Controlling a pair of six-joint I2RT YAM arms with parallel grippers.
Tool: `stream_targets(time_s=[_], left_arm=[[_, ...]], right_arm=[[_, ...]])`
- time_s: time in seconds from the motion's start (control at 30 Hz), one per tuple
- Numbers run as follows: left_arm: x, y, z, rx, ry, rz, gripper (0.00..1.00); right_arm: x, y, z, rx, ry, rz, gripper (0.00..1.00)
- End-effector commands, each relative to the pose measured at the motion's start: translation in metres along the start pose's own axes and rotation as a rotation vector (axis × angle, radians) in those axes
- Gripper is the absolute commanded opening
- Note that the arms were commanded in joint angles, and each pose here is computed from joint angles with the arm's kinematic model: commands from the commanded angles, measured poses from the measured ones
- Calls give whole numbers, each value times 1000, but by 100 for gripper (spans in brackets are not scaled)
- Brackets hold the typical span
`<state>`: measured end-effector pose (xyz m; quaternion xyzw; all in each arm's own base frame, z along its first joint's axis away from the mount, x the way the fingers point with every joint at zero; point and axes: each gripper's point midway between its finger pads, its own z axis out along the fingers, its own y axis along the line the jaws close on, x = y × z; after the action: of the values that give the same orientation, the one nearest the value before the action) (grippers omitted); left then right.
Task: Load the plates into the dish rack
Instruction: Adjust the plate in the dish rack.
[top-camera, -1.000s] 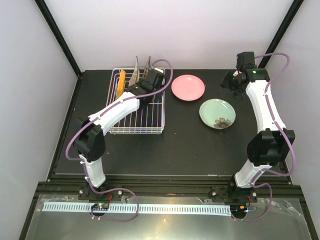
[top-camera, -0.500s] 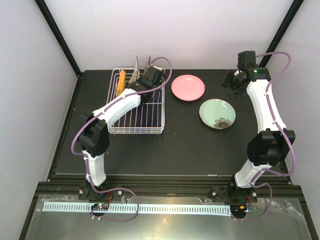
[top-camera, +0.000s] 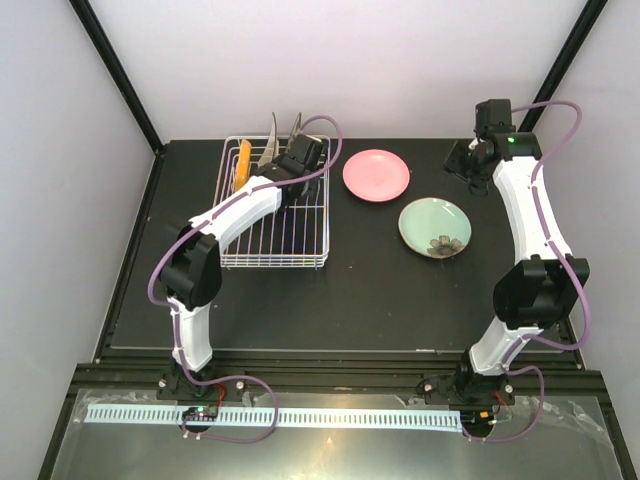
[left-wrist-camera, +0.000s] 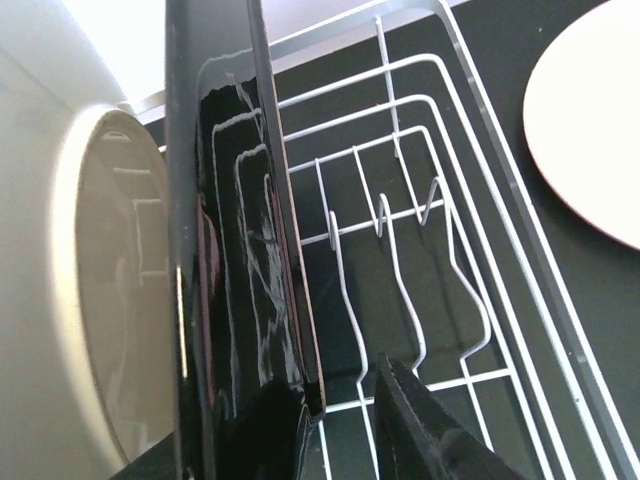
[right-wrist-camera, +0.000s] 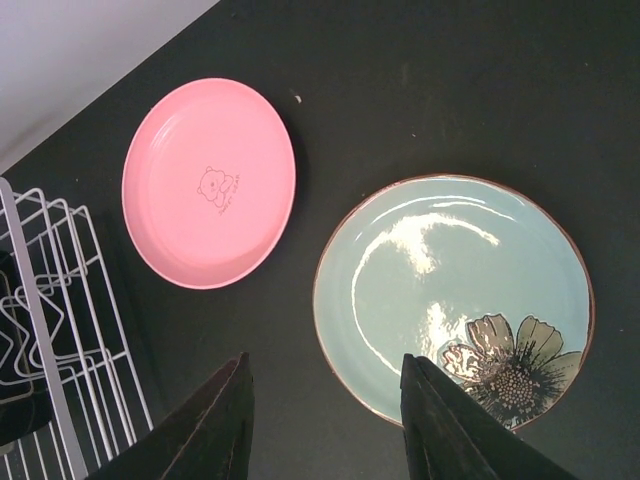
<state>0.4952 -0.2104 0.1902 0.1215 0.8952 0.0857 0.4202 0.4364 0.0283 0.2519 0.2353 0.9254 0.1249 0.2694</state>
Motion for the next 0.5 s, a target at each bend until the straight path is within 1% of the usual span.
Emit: stream_targets(time_s=[0.0, 0.23, 0.33, 0.47], left_arm=[[-17, 0, 3, 9, -30, -20, 28], [-21, 1, 7, 14, -39, -20, 12], [-22, 4, 7, 12, -41, -22, 3], [-22, 6, 6, 12, -38, -23, 2]], right_arm=[[-9, -1, -4, 17, -20, -10, 42], [-9, -2, -3, 23, -15, -17, 42], [-8, -3, -3, 24, -12, -15, 42], [-5, -4, 0, 24, -5, -12, 42]])
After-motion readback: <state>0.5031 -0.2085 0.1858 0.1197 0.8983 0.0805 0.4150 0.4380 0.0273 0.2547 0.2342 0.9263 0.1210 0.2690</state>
